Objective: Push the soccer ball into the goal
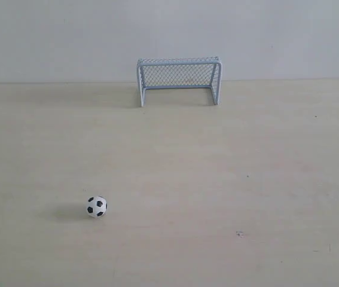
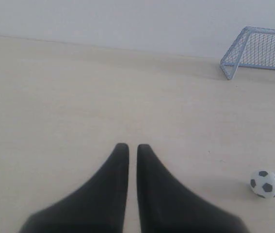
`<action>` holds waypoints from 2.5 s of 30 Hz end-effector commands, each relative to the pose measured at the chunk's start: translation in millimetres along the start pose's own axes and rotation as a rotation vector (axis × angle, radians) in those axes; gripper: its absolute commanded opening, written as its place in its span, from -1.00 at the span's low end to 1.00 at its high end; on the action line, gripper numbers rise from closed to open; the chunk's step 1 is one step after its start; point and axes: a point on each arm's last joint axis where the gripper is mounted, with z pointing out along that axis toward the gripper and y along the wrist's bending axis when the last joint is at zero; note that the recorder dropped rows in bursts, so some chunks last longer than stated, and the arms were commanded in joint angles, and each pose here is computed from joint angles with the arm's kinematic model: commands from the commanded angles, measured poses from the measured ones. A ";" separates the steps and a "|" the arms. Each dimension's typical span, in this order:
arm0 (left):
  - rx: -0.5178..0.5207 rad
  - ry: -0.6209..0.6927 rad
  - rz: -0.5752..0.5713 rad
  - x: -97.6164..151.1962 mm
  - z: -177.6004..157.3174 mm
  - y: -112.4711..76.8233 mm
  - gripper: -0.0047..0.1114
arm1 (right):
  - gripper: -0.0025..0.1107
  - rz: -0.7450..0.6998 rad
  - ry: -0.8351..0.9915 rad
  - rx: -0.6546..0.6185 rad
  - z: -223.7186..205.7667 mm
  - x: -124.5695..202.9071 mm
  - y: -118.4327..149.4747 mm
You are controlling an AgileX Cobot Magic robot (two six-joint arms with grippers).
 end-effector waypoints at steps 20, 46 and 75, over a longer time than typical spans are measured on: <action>0.002 -0.018 -0.014 -2.5 -0.6 -0.3 -0.81 | -0.96 0.001 -0.010 0.002 -0.4 -0.6 -0.1; 0.002 -0.018 -0.014 -2.5 -0.6 -0.3 -0.81 | -0.96 0.001 -0.010 0.002 -0.4 -0.6 -0.1; 0.002 -0.016 -0.014 -2.3 -0.6 -0.3 -0.81 | -0.96 0.122 -0.451 -0.074 -50.2 -99.0 8.9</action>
